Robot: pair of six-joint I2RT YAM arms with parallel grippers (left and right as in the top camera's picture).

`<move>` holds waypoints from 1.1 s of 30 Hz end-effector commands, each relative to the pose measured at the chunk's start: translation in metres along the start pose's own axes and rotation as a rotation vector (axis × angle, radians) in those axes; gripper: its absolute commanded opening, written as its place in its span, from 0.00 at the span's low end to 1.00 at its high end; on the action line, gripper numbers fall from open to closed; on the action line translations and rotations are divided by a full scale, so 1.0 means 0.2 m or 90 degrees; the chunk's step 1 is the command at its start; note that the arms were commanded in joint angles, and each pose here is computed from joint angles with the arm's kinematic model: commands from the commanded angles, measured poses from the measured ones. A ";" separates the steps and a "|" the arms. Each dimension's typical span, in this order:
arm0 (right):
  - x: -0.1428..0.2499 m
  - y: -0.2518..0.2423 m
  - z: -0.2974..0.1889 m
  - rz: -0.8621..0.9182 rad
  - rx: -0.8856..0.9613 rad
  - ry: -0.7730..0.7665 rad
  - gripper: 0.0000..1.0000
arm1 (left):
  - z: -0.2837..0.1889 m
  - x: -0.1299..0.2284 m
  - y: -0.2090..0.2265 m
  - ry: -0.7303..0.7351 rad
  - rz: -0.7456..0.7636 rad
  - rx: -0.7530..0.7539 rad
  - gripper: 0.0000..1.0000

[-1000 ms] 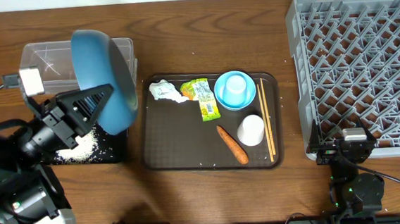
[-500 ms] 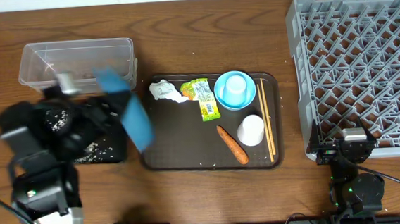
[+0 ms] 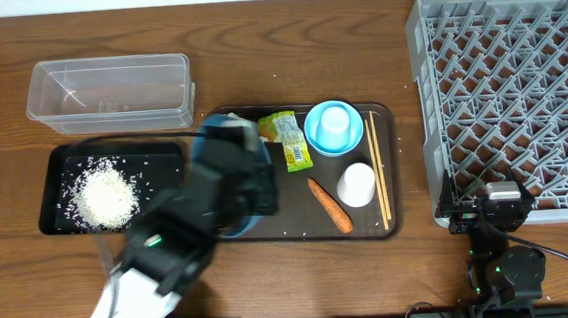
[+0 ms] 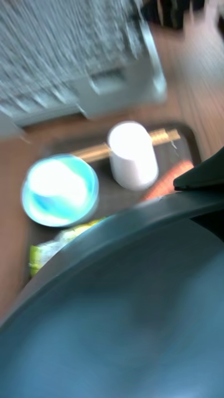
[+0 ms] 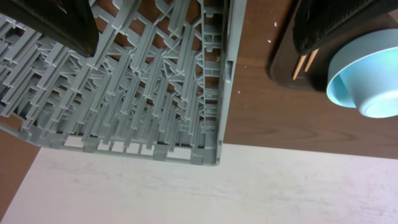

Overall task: Sort waste into correct bins and load items into the dishwasher rack
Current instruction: 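Carry the blue plate back and set it on the brown tray, then grasp the carrot on the brown tray with the left gripper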

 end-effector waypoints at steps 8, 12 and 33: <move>0.00 0.02 0.00 -0.008 -0.011 -0.001 0.99 | 0.48 0.21 -0.01 0.066 0.104 -0.172 0.06; 0.00 0.02 0.00 -0.008 -0.011 -0.001 0.99 | 0.59 0.25 0.03 0.086 0.098 -0.200 0.06; 0.00 0.02 0.00 -0.008 -0.011 -0.001 0.99 | 0.72 0.32 0.13 0.119 0.114 -0.275 0.29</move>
Point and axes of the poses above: each gripper's point midway between its finger pads, its own z axis out along the fingers, its own y axis along the line the jaws close on, x = y × z, the point moved 6 cm from there along -z, back along the fingers, and after that the axes turned 13 degrees about -z, right-handed, at the moved point
